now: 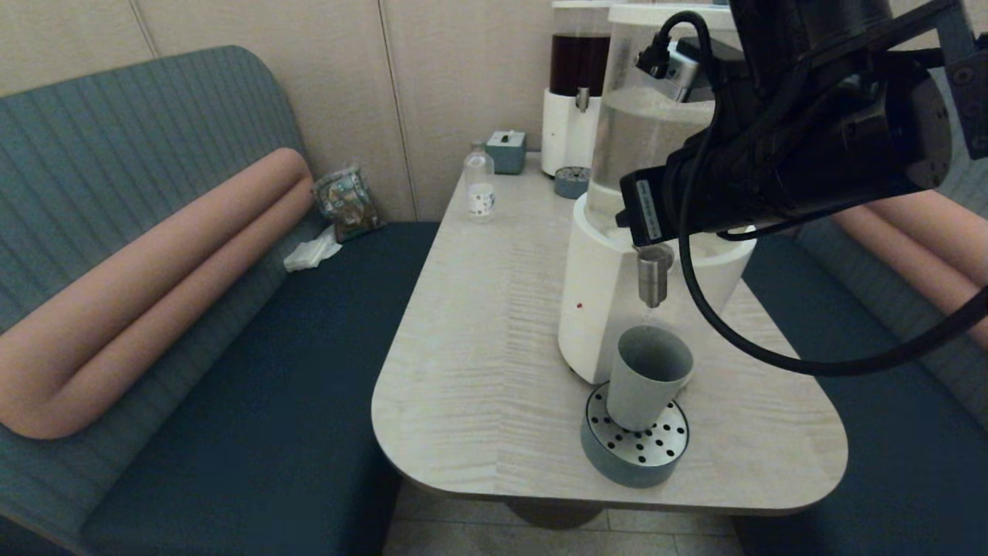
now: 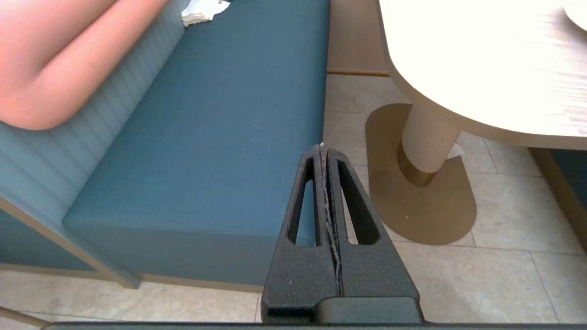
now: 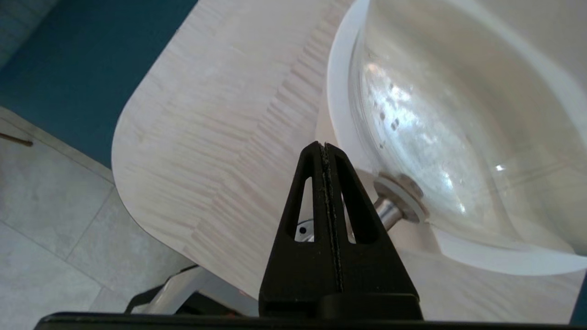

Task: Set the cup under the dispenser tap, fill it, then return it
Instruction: Turn off the faucet

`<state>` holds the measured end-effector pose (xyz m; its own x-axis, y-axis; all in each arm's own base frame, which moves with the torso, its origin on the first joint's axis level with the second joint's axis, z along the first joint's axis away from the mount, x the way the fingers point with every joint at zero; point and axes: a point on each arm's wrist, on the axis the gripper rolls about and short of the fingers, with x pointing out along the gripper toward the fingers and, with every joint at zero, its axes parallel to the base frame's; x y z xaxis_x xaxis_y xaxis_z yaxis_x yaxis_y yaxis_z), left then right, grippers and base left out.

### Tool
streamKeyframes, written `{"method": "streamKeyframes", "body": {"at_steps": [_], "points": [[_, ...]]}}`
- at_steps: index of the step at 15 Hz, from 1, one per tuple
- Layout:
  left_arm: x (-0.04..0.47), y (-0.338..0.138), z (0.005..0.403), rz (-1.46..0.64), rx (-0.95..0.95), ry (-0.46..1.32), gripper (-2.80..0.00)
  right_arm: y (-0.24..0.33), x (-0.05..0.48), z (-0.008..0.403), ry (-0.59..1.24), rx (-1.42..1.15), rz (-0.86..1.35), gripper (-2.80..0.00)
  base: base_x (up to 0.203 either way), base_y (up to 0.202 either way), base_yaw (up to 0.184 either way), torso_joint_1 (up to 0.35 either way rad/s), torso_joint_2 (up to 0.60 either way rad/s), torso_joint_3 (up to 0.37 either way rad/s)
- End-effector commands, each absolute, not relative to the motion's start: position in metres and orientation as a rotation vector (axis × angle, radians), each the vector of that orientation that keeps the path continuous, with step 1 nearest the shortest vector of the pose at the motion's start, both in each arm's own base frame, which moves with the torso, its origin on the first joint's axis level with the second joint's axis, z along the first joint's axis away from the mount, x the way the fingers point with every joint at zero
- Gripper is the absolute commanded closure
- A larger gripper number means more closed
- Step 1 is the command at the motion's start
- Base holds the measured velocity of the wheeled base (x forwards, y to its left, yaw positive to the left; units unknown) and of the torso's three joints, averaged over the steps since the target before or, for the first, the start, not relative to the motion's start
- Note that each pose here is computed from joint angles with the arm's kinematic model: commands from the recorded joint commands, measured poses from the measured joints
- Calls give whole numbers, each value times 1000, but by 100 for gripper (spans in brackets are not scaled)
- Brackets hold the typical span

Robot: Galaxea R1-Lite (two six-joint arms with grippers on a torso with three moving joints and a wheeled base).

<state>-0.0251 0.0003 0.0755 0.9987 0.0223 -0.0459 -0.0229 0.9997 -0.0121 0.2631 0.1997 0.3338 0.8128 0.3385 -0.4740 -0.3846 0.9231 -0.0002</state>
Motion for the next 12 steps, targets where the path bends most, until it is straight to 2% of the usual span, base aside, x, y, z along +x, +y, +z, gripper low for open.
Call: {"method": "streamKeyframes", "body": {"at_steps": [1,12], "points": [[-25,0,76,23,-13,47,0,201,265,331,501,-99,383,0,0,0,0,0,0,0],[-25,0,76,23,-13,47,0,199,260,320,590,-120,297,0,0,0,0,0,0,0]]}}
